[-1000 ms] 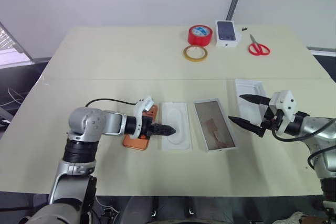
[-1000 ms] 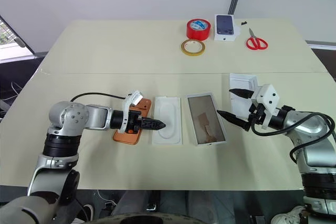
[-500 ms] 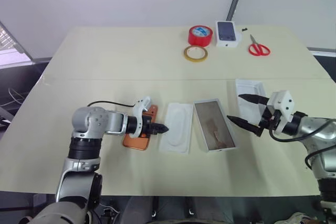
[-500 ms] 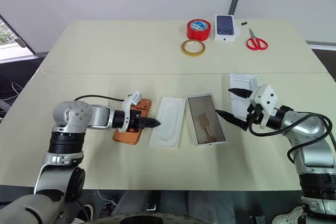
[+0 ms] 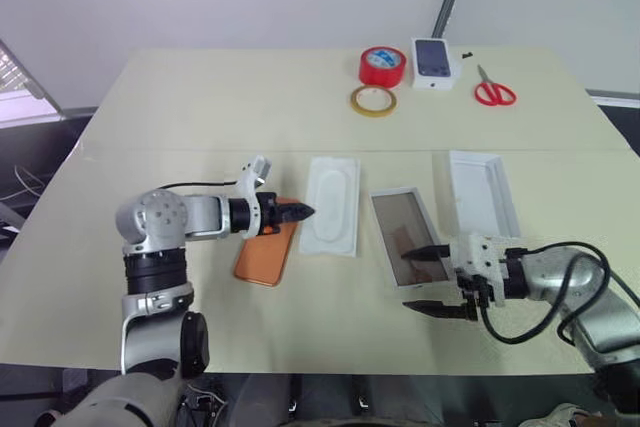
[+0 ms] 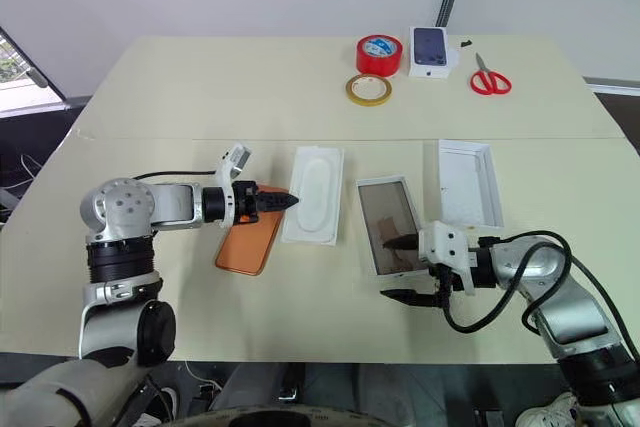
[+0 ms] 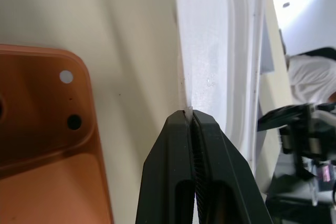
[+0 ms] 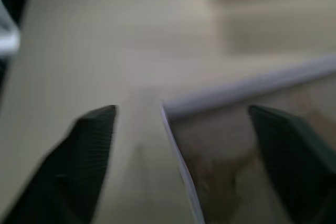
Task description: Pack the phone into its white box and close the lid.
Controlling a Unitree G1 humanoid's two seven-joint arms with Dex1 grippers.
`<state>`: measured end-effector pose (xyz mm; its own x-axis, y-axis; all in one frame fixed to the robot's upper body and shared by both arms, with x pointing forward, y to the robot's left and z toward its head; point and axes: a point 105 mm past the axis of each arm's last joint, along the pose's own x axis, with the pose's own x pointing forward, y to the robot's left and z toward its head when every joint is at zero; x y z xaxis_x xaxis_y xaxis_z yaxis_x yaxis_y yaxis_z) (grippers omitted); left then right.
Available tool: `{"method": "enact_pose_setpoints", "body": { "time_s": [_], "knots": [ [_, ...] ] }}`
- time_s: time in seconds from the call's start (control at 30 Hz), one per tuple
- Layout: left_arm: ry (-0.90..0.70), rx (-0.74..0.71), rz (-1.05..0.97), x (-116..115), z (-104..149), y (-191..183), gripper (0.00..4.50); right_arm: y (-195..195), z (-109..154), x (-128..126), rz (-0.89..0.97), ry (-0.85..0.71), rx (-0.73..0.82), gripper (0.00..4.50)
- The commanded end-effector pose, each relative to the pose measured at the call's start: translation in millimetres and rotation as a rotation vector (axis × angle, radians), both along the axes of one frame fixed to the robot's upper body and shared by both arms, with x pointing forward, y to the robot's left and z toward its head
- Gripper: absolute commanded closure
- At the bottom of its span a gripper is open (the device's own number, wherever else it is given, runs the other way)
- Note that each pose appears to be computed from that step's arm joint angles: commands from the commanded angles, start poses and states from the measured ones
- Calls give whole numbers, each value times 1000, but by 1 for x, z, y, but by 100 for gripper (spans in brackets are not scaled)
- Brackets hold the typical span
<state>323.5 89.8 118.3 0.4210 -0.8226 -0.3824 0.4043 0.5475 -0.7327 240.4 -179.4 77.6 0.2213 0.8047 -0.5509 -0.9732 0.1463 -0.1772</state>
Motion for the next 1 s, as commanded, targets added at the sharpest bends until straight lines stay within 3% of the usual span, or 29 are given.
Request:
{"method": "enact_pose_setpoints", "body": {
  "time_s": [0.03,0.17,0.47,0.57,0.67,0.8,1.0],
  "knots": [
    [-53,-15,26,2,11,1,450,-7,-9,8,17,-12,-78,250],
    [-88,-27,50,5,16,1,450,7,6,14,30,-19,17,445],
    [-135,-76,112,21,29,-16,450,62,12,52,-5,-220,117,445],
    [-132,-78,119,23,28,-22,450,72,8,44,30,-143,152,445],
    [-125,-72,112,23,26,-30,450,74,7,34,50,-109,162,319],
    [-124,-38,64,17,19,-36,450,59,25,30,-4,-125,200,122],
    [-126,-40,29,14,17,-46,450,9,43,20,-135,-102,169,122]
  ]
}}
